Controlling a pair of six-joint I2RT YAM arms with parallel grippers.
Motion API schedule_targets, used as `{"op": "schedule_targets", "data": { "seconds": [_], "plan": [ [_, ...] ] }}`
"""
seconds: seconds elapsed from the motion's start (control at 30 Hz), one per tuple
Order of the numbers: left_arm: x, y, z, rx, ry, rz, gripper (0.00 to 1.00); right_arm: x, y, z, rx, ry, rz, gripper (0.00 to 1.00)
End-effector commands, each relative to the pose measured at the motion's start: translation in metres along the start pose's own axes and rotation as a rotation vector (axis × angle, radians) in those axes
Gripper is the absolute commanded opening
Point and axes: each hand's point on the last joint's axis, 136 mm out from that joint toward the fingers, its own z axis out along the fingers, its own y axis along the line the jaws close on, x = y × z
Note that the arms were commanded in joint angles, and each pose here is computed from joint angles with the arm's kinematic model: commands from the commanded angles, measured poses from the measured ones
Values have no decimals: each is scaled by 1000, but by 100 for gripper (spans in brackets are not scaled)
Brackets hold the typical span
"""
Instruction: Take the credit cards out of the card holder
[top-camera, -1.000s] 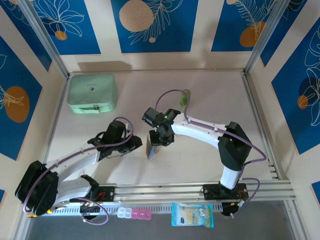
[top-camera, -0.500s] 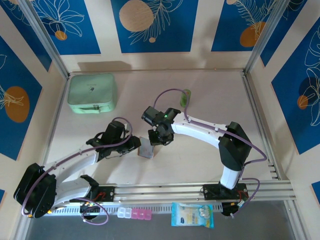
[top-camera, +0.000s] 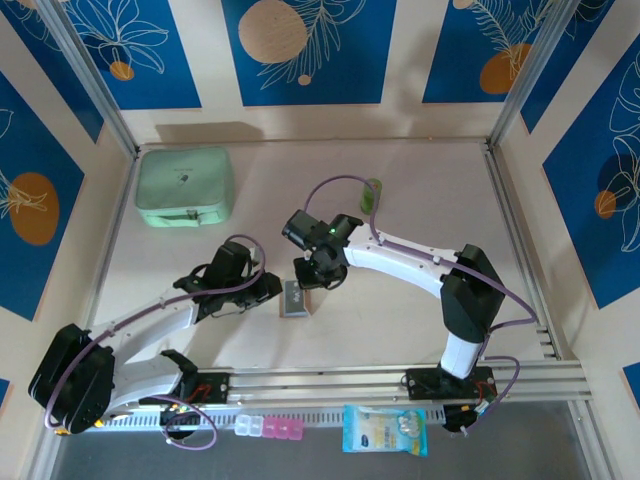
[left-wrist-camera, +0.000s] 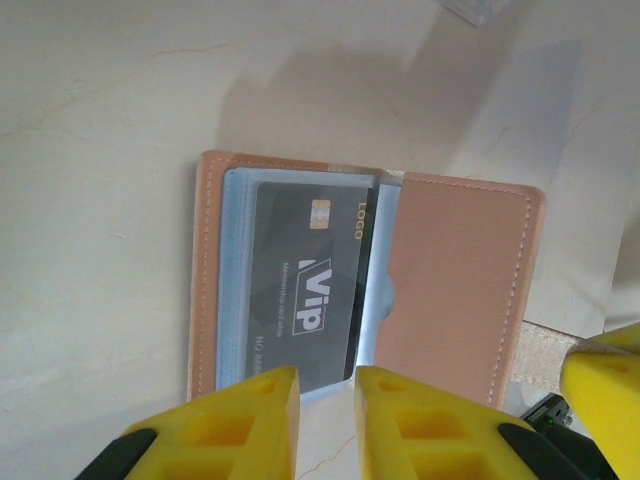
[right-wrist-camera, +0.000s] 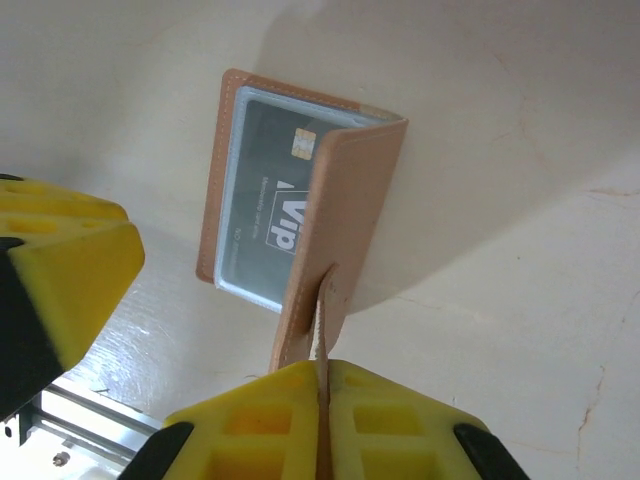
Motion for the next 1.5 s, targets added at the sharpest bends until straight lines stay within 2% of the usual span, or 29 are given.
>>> {"op": "schedule_targets", "data": {
  "seconds": [0.0,0.2,0.57,0.77,1.47],
  "plan": [
    [-8,-6,-3,4,-16,15,22,-3,14,-21,-61,-26,-31,8],
    [-3,-2,5,1,18,9,19,1,4,-17,-24,-17,-16,8],
    [8,5,28,6,102,-11,9,16,-54,2,83,17,87,8],
    [12,12,37,-5,123,-22,7,24,-77,21,104,43,139,8],
    [27,45,47,-109,168,-58,2,35,-117,69,278,113,157,9]
  ]
}}
